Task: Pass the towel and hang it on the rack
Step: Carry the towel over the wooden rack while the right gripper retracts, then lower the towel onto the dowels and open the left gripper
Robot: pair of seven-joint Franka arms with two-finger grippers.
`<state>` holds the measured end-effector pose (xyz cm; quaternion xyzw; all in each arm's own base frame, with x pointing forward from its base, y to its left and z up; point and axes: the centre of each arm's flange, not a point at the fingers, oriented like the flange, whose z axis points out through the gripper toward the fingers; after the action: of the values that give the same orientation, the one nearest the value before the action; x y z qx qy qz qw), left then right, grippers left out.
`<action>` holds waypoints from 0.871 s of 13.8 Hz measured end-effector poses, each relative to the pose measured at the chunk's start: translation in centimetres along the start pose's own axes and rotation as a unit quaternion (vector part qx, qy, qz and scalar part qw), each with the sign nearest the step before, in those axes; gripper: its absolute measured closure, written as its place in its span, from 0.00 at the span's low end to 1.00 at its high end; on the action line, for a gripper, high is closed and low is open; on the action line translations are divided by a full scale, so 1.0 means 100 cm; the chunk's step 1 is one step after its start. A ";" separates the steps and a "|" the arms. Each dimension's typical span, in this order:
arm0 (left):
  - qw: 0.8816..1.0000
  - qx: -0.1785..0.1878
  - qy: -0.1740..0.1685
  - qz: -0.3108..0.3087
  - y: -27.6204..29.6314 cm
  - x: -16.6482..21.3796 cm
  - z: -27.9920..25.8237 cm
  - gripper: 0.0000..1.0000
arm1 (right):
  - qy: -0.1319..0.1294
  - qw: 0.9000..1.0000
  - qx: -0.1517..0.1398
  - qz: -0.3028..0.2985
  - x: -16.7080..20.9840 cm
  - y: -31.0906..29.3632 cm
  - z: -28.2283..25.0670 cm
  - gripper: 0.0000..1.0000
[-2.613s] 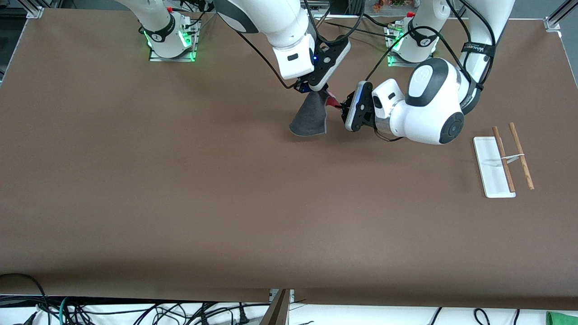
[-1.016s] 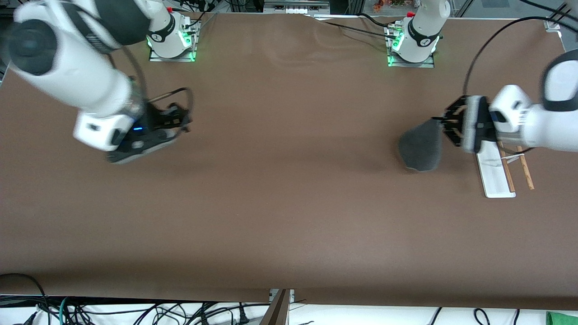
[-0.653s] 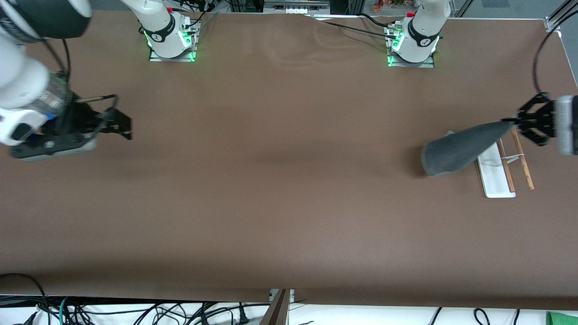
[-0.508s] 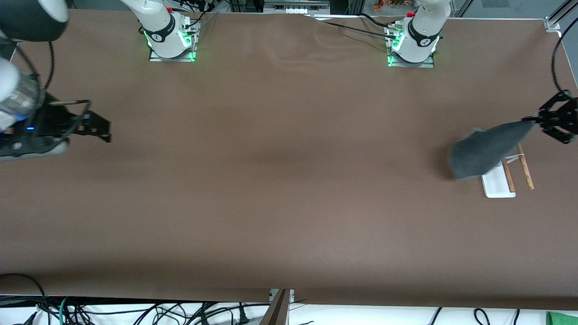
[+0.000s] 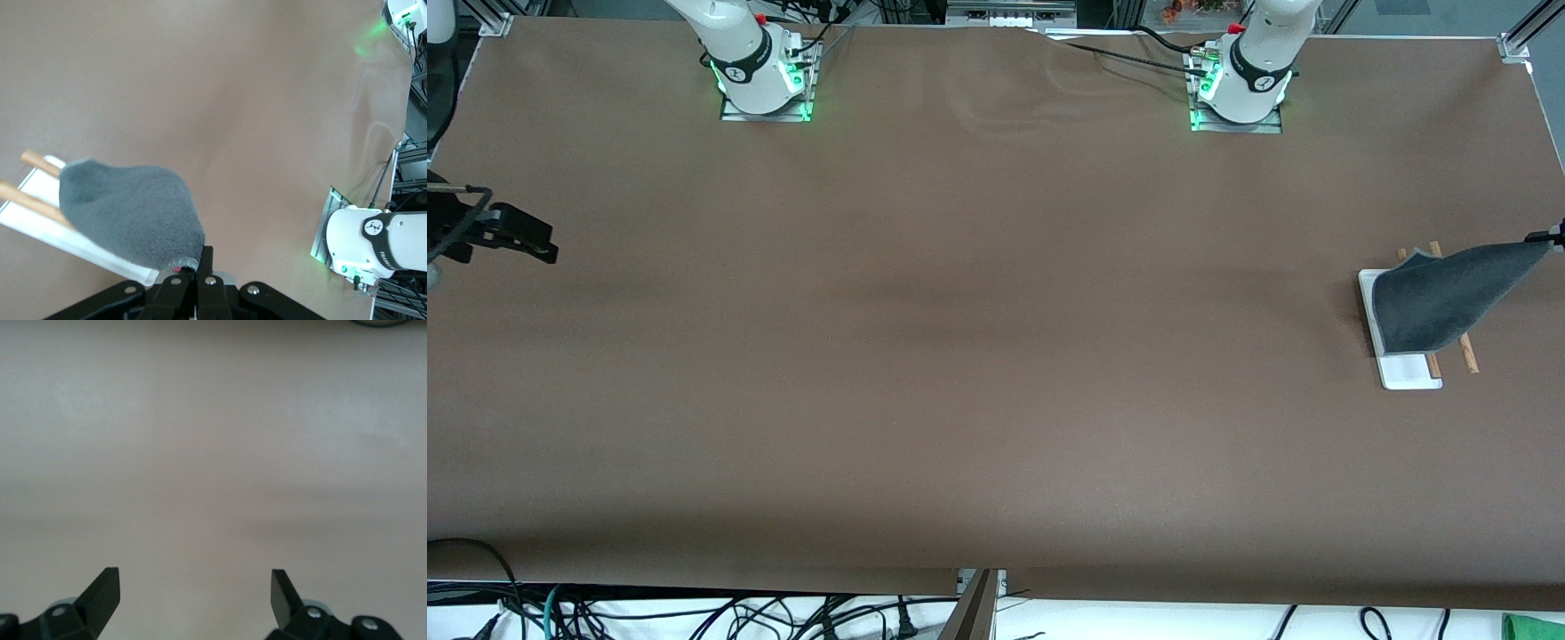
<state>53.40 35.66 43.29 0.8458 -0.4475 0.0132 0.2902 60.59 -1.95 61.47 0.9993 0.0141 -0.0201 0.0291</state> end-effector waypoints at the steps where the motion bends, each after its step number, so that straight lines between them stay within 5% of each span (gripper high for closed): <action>1: 1.000 0.002 0.004 0.003 -0.006 -0.010 0.002 0.98 | -0.008 1.000 0.000 -0.003 -0.003 0.005 0.001 0.00; 12: 0.998 0.056 0.010 0.000 -0.079 -0.123 0.043 0.98 | -0.061 0.998 0.005 -0.028 -0.033 0.021 0.021 0.00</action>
<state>51.06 46.09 32.47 0.8607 -0.4429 0.0461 0.2470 57.23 -4.25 59.65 0.9956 0.0398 -0.0817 0.0242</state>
